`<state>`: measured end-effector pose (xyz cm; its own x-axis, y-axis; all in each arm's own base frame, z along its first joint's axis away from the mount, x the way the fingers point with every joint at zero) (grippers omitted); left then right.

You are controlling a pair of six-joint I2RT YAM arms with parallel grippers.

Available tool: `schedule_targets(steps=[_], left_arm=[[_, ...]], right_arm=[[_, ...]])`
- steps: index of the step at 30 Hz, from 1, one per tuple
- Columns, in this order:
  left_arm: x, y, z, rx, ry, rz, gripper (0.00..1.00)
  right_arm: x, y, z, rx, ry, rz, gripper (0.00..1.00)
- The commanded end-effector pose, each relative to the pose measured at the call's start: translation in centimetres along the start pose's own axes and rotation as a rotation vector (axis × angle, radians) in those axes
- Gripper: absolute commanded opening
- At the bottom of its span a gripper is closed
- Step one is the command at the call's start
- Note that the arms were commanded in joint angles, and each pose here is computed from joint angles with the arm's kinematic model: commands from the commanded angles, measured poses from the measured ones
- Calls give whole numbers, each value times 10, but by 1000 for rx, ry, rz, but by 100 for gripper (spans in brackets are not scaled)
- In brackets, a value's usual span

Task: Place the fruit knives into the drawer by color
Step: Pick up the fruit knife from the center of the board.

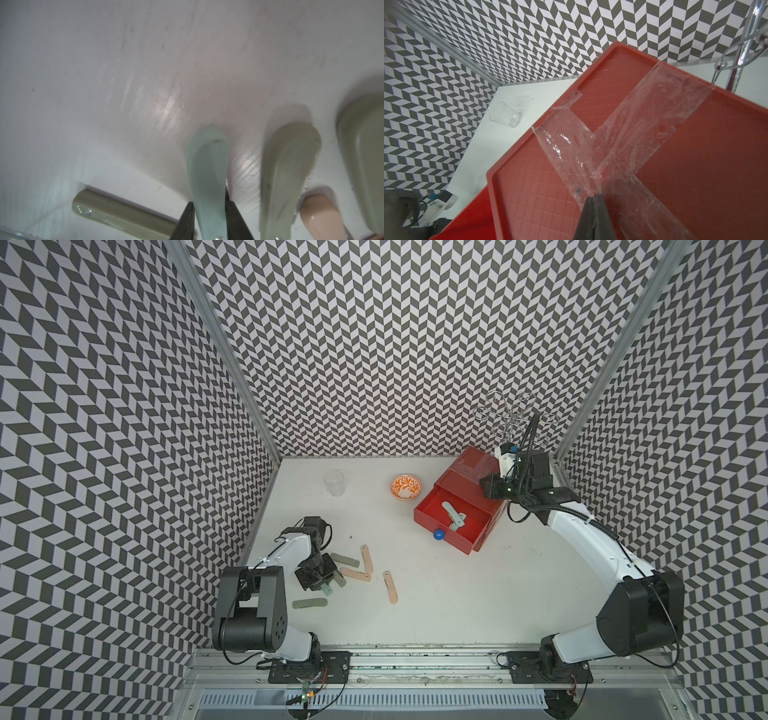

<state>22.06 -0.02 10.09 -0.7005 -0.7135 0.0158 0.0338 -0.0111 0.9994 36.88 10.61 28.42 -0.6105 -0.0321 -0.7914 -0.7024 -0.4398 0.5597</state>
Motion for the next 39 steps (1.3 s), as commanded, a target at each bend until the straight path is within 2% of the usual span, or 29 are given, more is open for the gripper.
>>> schedule_targets(steps=[1,20,31,39], left_arm=[[-6,4,-3,16,-6,-22,29],[-9,-2,-7,16,-21,-12,28],[-10,-1,-9,27,-25,-13,10],[-10,9,-9,52,-13,-39,0]], right_arm=[[45,-17,-9,28,-54,215,1],[46,-18,-10,36,-56,217,1],[46,-19,-11,36,-59,219,1],[48,-20,-11,37,-59,223,1]])
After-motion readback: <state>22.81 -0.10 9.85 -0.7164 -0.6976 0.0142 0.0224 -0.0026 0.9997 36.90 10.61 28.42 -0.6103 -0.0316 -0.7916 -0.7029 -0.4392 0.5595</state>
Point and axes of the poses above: each gripper's point midway between its finger pads, its own y axis back along the fingers, its own z axis along the line the jaws close on, x = y × z, the point moved 8 cm from there along y, back along the fingers, and after that the axes turned 9 degrees about y, right-handed, at the moved point
